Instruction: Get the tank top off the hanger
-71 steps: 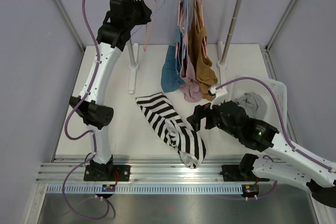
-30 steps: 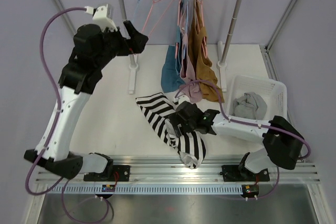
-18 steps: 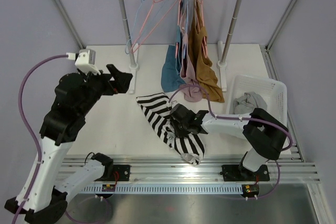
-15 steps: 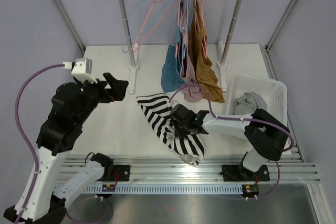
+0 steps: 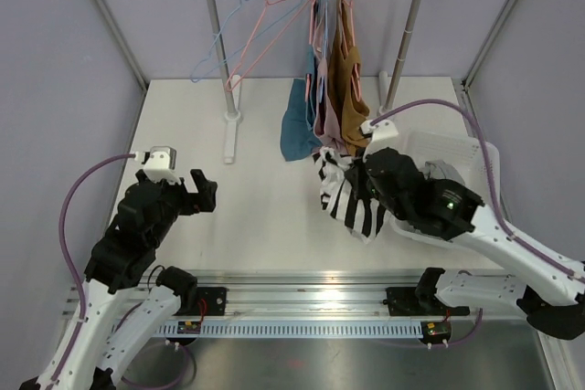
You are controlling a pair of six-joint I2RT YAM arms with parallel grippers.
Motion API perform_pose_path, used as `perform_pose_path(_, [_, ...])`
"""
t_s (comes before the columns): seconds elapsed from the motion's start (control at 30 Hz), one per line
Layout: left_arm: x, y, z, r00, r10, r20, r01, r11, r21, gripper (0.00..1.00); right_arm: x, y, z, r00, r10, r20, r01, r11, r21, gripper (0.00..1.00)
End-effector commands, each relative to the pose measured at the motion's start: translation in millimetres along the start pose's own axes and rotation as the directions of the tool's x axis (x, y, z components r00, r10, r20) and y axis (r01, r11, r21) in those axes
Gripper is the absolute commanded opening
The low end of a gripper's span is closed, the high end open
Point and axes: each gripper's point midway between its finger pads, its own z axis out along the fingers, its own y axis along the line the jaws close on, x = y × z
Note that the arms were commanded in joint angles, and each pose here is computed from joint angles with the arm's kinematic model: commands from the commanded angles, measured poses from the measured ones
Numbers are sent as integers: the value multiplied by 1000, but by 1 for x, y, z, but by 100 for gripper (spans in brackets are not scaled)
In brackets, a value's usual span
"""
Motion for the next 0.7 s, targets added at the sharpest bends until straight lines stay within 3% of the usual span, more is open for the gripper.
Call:
perform_pose_path(0.0, [-22, 7, -2, 996, -8, 94, 12, 999, -46, 99, -34, -70, -40, 995, -76, 64, 49, 939, 341, 0])
perform_pose_path(0.07, [-24, 14, -4, 994, -23, 103, 32, 996, -84, 99, -52, -92, -55, 992, -79, 95, 27, 891, 452, 0])
perform_pose_path(0.17, [-27, 19, -8, 990, -55, 128, 70, 991, -110, 99, -58, -149, -73, 996, -56, 75, -7, 755, 655, 0])
perform_pose_path(0.27, [-30, 20, -11, 989, -55, 141, 71, 991, -111, 99, -47, -177, -66, 999, -32, 35, -2, 717, 697, 0])
perform_pose_path(0.33, [-31, 20, -13, 987, -58, 153, 75, 991, -109, 99, -43, -195, -55, 998, 31, 63, -66, 705, 707, 0])
perform_pose_path(0.4, [-34, 20, -17, 984, -60, 167, 78, 991, -104, 99, -21, -215, -34, 993, 112, 49, -113, 691, 714, 0])
perform_pose_path(0.47, [-37, 21, -19, 982, -63, 178, 83, 991, -106, 99, 16, -230, -7, 983, 182, -37, -100, 684, 723, 0])
perform_pose_path(0.5, [-40, 20, -21, 980, -66, 188, 86, 992, -98, 99, 27, -230, 11, 971, 235, -51, -137, 716, 684, 0])
perform_pose_path(0.57, [-45, 16, -24, 980, -67, 187, 82, 994, -77, 99, 66, -255, 35, 936, 332, -114, -154, 680, 717, 0])
perform_pose_path(0.67, [-61, 3, -33, 978, -81, 194, 87, 996, -20, 99, 105, -256, 69, 863, 447, -237, -171, 699, 695, 0])
